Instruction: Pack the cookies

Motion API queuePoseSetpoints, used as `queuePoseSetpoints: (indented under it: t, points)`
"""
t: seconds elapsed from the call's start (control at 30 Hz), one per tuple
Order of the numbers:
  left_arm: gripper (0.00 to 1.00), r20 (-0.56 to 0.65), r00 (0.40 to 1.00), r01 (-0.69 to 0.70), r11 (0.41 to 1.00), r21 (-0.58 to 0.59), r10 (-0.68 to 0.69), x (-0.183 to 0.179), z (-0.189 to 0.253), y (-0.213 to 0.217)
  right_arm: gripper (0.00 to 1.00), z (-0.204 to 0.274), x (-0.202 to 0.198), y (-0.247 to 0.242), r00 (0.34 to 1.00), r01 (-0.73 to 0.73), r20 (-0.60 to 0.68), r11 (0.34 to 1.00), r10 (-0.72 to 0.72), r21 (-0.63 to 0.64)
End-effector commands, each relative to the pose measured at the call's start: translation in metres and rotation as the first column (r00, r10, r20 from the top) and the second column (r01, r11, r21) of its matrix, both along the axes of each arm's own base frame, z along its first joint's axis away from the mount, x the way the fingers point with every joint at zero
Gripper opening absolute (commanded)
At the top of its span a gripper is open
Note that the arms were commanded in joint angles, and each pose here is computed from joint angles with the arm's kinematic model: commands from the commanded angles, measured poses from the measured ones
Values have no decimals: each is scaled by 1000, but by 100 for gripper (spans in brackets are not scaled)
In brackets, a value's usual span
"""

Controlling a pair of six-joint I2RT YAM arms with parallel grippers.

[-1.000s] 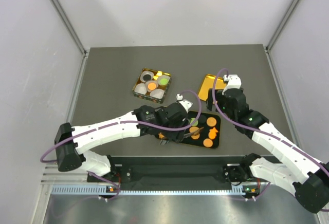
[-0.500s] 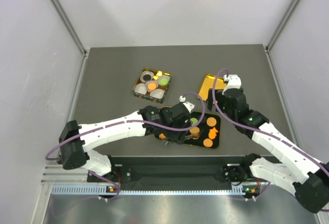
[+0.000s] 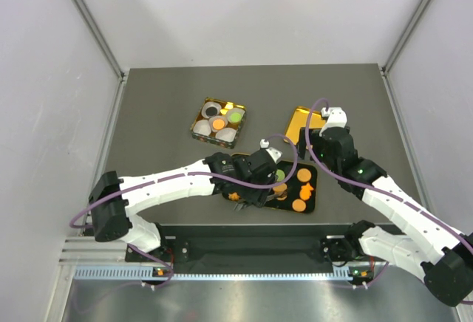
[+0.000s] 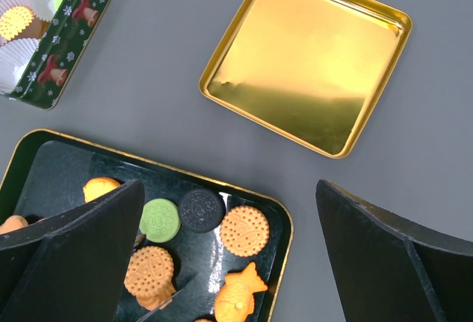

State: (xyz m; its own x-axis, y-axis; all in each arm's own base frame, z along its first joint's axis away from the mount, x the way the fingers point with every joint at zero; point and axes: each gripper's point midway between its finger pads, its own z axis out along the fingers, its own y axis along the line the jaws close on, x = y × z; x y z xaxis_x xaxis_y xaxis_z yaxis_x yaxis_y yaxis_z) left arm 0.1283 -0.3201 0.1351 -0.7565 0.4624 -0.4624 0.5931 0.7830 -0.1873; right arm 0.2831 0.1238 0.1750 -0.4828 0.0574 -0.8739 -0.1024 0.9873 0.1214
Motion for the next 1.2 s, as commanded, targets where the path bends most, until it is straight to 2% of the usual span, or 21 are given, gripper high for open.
queuePoseSetpoints:
  t: [0.0,0.4,0.5,1.17]
  points:
    - [53,30,1000,-7,998,-57,8,6,13,-11,100,16,3,-4,999,15,43,1000,-15,14]
    - [52,34,999,-20,997,-78,23,6,21,-11,100,17,3,-3,999,14,45,1000,-14,17]
    - [55,31,999,-22,997,-79,25,7,21,-10,100,15,2,-3,999,12,38,1000,-13,13]
    - [51,5,999,-36,991,-132,37,8,24,-11,100,16,2,-4,999,15,42,1000,-16,13]
